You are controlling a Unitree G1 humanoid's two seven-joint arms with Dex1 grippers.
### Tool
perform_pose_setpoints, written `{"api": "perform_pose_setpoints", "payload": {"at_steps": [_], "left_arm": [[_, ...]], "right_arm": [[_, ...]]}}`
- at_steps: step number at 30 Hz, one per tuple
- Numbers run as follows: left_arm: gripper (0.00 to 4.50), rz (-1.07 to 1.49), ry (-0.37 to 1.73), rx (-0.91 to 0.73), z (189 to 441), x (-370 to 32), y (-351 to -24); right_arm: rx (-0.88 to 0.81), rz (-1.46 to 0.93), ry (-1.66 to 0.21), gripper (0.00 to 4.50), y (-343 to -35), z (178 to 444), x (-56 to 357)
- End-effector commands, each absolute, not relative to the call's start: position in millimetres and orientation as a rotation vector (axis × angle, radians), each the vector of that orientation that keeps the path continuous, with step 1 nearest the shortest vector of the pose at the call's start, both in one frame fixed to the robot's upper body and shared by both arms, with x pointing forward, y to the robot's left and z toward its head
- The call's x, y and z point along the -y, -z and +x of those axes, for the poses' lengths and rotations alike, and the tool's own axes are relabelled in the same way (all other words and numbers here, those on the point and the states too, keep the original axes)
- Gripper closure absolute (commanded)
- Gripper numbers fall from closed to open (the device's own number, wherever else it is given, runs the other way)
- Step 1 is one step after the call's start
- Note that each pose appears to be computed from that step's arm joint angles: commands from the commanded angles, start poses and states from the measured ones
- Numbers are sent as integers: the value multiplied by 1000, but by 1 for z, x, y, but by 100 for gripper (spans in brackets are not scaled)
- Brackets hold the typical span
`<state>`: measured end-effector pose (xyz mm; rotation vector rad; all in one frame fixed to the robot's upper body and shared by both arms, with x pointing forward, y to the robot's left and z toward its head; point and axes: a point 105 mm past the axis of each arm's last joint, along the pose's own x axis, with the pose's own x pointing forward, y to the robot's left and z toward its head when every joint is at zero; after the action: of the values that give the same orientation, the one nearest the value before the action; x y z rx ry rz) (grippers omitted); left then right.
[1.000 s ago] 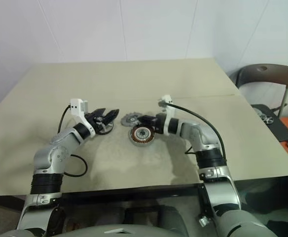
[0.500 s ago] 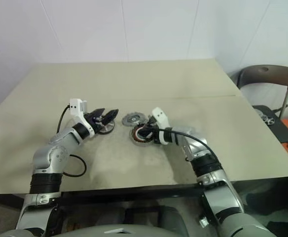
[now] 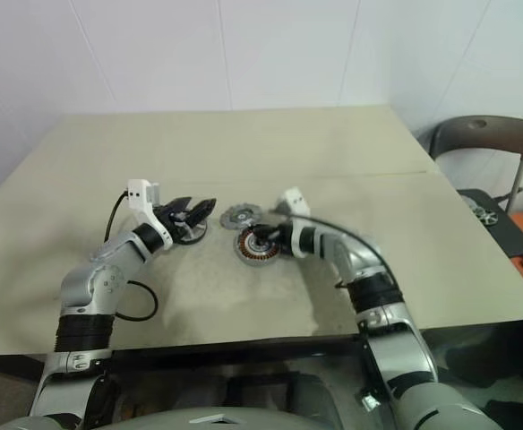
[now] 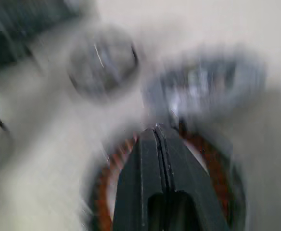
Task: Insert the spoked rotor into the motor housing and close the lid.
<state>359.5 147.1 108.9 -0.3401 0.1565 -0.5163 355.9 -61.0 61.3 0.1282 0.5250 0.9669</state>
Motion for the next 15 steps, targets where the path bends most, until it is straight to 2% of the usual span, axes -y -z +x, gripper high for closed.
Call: {"api": "perform_pose_setpoints", "payload": {"at_steps": [1,6,10,15], "left_arm": [[0,-312,529,-102,363,-147,-123],[0,-312,525,-104,363,-148,-122],[0,-314,526,-101,362,-147,-122],[0,-314,525,-102,362,-146,-122]], "right_arm": [[-525,60,-985,448,-58,353,58],[-505,99,-955,448,-65,361,62],[-413,305,-970,448,-97,369,61],[-355,416,-994,448,-121,372,59]]}}
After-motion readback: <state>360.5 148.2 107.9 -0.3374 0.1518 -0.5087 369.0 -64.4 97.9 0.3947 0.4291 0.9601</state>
